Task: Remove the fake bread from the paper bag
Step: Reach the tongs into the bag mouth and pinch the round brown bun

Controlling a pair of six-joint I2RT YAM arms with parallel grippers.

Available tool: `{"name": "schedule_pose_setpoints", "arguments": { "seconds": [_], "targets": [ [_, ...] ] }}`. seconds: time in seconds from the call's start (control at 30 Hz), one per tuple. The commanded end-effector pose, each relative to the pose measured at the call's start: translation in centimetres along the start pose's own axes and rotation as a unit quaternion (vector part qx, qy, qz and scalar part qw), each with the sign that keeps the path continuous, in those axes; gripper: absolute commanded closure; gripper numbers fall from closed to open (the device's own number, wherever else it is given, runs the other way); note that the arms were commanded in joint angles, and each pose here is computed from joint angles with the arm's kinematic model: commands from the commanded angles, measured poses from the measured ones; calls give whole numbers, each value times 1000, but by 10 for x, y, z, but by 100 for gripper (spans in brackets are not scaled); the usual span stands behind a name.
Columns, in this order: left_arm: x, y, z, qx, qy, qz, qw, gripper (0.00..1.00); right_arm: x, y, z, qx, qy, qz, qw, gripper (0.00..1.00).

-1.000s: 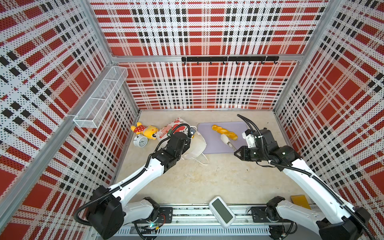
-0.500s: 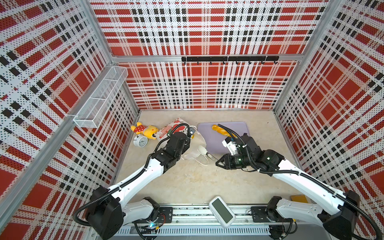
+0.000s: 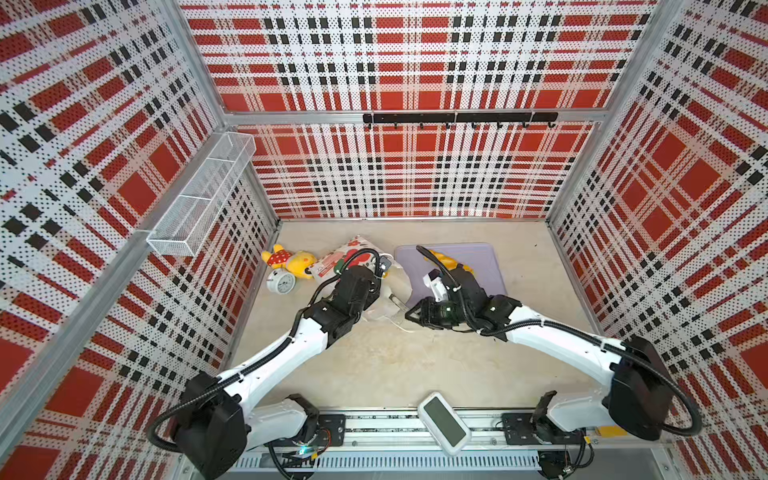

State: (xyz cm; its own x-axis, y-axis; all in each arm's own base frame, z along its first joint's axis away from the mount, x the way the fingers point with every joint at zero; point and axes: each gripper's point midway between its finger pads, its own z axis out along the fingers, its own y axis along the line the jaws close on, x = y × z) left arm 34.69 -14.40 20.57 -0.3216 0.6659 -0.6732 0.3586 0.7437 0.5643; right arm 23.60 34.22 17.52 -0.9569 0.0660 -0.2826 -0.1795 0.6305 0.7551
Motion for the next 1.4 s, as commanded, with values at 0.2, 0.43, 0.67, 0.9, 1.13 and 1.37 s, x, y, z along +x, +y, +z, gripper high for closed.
{"name": "schedule_pose_setpoints", "arguments": {
  "seconds": [0.2, 0.43, 0.67, 0.9, 1.13, 1.37],
  "targets": [
    [1, -4, -2, 3, -10, -4, 1000, 100, -15, 26, 27, -33, -3, -33, 999, 62],
    [-1, -12, -8, 14, -16, 10, 1000, 100, -8, 26, 49, -48, 31, -48, 997, 62],
    [2, -19, -10, 24, -17, 16, 999, 100, -9, 22, 73, -56, 47, -50, 996, 63],
    [4, -24, -9, 25, -16, 23, 999, 100, -8, 23, 82, -69, 54, -55, 995, 92],
    [5, -25, -9, 19, -17, 20, 999, 100, 4, 20, 34, -49, 27, -78, 995, 100],
    [4, -21, -8, 5, -14, 10, 1000, 100, 17, 6, -2, -7, 23, -88, 996, 100]
  ]
}}
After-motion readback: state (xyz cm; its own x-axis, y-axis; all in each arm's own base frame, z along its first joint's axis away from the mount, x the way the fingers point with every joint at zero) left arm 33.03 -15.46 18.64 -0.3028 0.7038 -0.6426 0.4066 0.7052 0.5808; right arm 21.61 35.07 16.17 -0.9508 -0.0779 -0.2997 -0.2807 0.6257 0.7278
